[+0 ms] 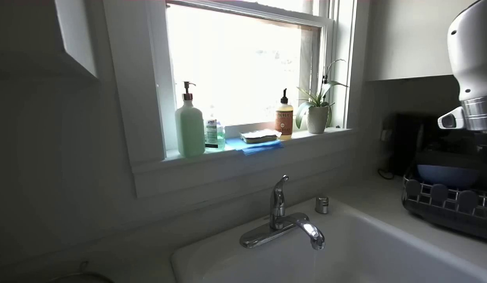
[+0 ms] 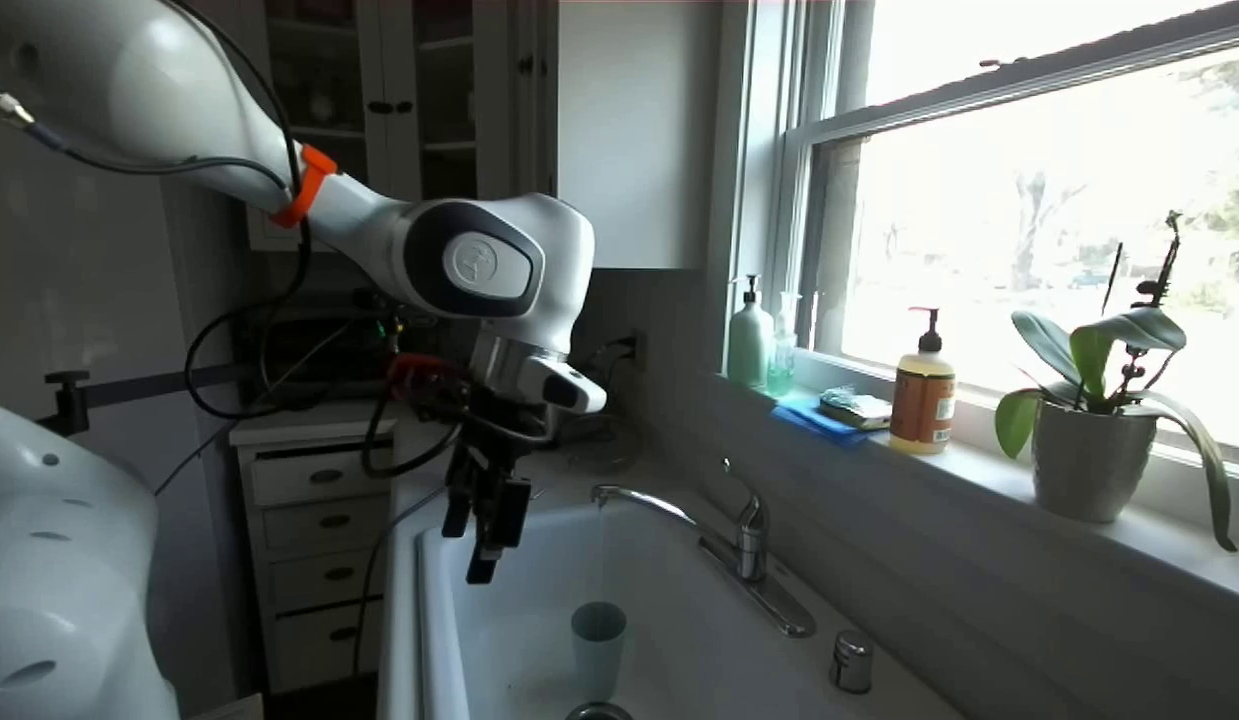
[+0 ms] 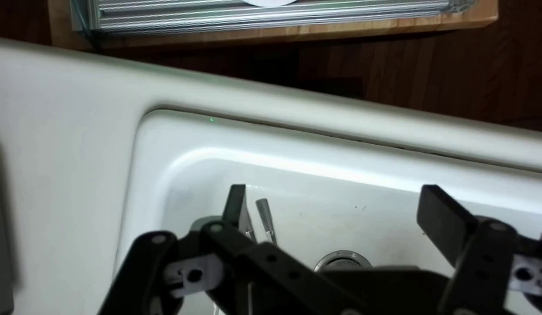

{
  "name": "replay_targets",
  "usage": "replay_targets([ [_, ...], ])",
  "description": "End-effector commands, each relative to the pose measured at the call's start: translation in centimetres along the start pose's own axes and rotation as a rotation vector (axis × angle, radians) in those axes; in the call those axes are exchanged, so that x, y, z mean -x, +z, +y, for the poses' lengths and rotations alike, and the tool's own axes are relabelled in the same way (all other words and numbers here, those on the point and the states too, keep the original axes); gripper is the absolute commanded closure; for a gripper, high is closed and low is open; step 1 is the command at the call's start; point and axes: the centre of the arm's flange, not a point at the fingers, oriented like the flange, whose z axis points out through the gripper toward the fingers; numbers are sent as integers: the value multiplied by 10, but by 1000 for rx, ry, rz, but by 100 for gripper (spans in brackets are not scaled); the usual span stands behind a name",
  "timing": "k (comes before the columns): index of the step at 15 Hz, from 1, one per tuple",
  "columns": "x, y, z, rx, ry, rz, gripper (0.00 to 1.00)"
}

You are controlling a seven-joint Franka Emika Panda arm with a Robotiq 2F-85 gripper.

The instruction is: Pick up the gray cup from the sink and put it on the kitchen counter, push the tap handle downwards

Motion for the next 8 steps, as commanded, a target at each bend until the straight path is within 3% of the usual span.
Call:
replay_targets([
  [1,-43,9,32,-67,-18,-44,0],
  [8,-103,56,93,-241,-58,72,0],
])
